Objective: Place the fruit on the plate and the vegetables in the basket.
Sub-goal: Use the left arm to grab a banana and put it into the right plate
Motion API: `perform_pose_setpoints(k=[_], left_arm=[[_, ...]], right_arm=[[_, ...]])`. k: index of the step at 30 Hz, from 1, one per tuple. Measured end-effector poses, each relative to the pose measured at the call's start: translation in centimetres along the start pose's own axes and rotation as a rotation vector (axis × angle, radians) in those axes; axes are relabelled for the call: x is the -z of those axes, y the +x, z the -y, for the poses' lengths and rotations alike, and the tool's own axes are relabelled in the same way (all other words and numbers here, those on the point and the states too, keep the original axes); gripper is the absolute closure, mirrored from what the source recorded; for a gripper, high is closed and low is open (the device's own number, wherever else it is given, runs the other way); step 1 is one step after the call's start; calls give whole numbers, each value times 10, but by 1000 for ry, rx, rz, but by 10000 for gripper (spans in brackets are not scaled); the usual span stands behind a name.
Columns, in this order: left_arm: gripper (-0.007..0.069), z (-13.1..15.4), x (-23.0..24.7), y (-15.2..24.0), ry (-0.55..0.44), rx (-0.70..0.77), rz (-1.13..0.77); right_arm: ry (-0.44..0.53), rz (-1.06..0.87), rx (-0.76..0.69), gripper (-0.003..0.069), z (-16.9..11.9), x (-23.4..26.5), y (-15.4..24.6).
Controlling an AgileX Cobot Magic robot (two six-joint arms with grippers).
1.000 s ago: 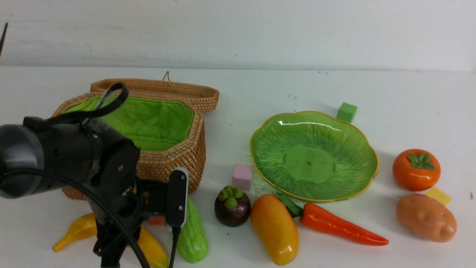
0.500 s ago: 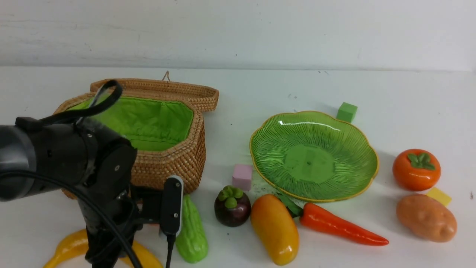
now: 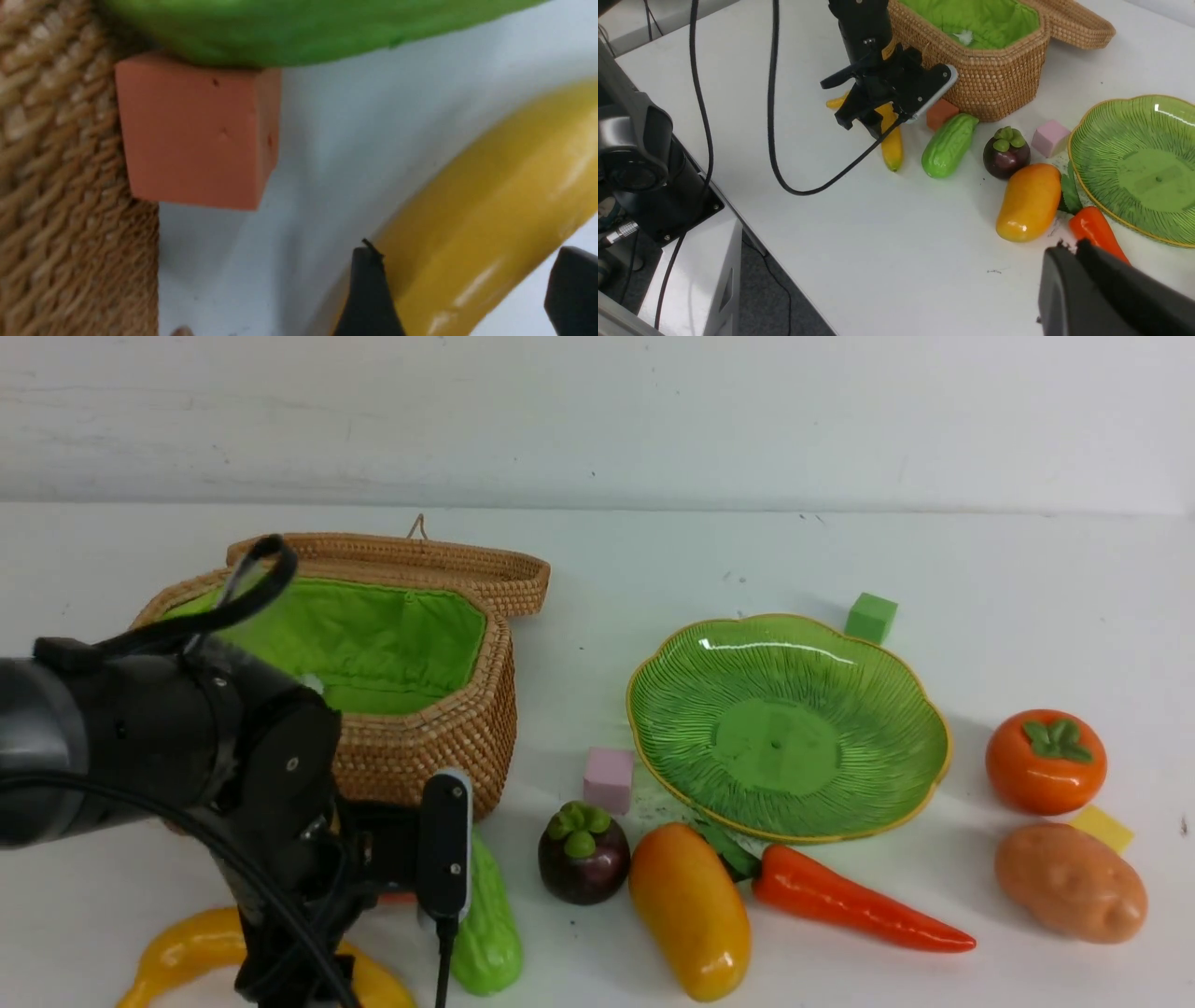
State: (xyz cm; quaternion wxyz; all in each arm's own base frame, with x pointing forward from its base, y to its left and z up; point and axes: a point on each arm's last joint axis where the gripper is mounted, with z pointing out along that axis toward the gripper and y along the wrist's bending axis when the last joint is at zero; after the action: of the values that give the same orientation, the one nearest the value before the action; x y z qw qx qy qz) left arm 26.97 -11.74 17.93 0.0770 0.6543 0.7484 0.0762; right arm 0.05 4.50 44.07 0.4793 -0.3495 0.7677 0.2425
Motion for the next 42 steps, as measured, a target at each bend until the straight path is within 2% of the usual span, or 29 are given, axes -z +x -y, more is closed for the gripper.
perform_pose_setpoints(k=[5, 8, 10, 17, 20, 23, 24, 27, 30, 32, 34, 37, 38, 42], left_arm=[[176, 0, -24, 1, 50, -44, -68], [249, 1, -26, 1, 67, -47, -83], [326, 2, -25, 1, 80, -42, -90], [322, 12, -7, 10, 151, -14, -133], [322, 16, 22, 11, 120, 63, -71], [322, 18, 62, 13, 0, 162, 71], [322, 19, 65, 13, -8, 167, 77], [322, 21, 113, 10, -134, 302, 318], [322, 19, 138, -4, -183, 334, 478], [322, 13, 160, -29, -227, 350, 650], [322, 10, 164, -45, -231, 342, 708], [322, -10, 162, -93, -235, 347, 809], [322, -13, 165, -97, -242, 348, 822], [322, -58, 136, -153, -227, 384, 837]], right_arm=[[0, 0, 0, 615, 0, 0, 0], [0, 0, 0, 615, 0, 0, 0], [0, 0, 0, 614, 0, 0, 0], [0, 0, 0, 606, 0, 0, 0], [0, 0, 0, 606, 0, 0, 0], [1, 0, 0, 604, 0, 0, 0], [3, 0, 0, 604, 0, 0, 0], [36, 19, 9, 604, 3, 0, -2], [78, 55, 18, 604, 7, 0, -5], [128, 106, 13, 604, 12, 1, -10], [154, 130, 3, 604, 14, 2, -12], [226, 182, -42, 604, 21, 3, -16], [230, 187, -46, 604, 21, 3, -17], [300, 198, -125, 604, 28, 5, -16]])
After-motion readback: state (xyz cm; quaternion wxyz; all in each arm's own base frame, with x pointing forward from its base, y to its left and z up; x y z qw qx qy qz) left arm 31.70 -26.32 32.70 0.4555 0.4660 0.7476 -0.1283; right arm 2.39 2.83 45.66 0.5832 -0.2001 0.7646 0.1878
